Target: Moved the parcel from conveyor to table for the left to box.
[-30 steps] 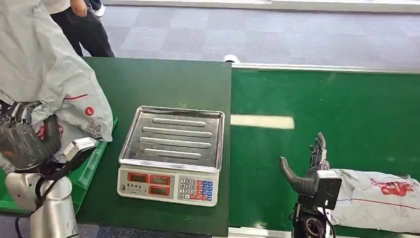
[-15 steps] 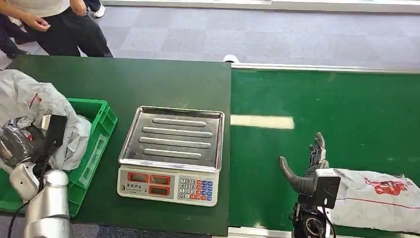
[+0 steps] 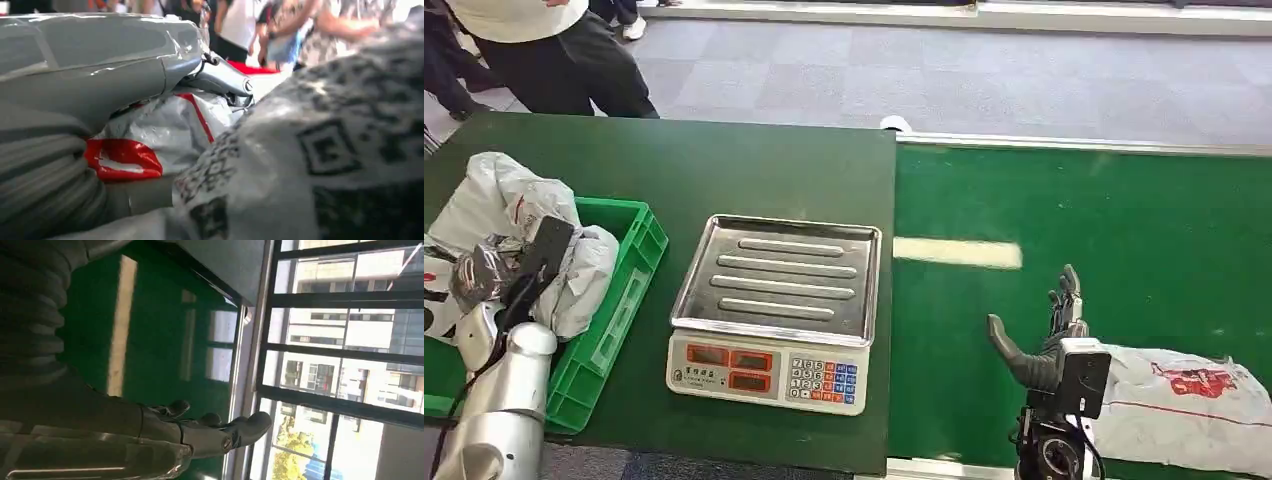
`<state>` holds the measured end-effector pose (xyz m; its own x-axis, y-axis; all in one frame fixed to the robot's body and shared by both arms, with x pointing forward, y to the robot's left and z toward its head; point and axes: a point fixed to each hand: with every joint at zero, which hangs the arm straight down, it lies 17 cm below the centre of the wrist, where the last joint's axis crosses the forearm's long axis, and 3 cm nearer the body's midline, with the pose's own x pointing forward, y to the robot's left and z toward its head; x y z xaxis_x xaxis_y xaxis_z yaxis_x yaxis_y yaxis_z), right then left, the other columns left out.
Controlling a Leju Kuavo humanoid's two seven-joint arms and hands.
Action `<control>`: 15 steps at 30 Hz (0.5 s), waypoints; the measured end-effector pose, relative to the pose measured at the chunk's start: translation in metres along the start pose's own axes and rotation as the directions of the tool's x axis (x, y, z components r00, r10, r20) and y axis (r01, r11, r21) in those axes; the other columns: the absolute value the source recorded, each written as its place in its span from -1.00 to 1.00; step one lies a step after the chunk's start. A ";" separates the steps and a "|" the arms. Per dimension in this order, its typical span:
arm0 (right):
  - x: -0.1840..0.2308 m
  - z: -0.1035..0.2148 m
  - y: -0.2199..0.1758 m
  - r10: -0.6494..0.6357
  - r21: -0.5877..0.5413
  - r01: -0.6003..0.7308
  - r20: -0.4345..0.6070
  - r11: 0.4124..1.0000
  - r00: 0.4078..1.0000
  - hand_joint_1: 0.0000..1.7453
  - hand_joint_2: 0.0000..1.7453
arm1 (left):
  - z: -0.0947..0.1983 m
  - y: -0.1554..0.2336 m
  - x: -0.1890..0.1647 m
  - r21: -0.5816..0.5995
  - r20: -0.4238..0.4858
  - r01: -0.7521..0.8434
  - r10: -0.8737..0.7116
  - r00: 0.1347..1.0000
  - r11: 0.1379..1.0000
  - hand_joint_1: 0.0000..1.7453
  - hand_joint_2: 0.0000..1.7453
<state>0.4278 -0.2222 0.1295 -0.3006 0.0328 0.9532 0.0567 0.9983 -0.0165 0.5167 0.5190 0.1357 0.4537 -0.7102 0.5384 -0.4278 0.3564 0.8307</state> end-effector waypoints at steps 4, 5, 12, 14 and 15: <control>-0.001 0.000 0.003 0.002 0.008 -0.002 -0.006 1.000 1.000 -1.00 1.00 | 0.000 -0.014 -0.001 -0.082 -0.006 0.057 -0.058 0.998 0.995 -1.00 -1.00; -0.001 0.000 0.003 0.002 0.010 -0.002 -0.006 1.000 1.000 -1.00 1.00 | 0.000 -0.016 -0.001 -0.092 -0.002 0.071 -0.071 0.997 0.993 -1.00 -1.00; 0.001 0.002 0.004 0.000 0.011 0.000 -0.008 1.000 1.000 -1.00 1.00 | 0.002 0.009 0.006 0.055 0.055 0.018 -0.021 0.998 0.998 -1.00 -1.00; 0.001 0.002 0.005 -0.002 0.011 0.002 -0.009 1.000 1.000 -1.00 1.00 | 0.004 0.009 0.007 0.063 0.060 0.010 -0.014 0.998 0.998 -1.00 -1.00; 0.001 0.003 0.005 -0.003 0.010 0.003 -0.009 1.000 1.000 -1.00 1.00 | 0.005 0.010 0.007 0.069 0.063 0.006 -0.011 0.998 0.998 -1.00 -1.00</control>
<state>0.4254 -0.2168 0.1297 -0.2924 0.0298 0.9558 0.0463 0.9988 -0.0170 0.5118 0.5150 0.1473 0.4081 -0.7506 0.5196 -0.4780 0.3092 0.8222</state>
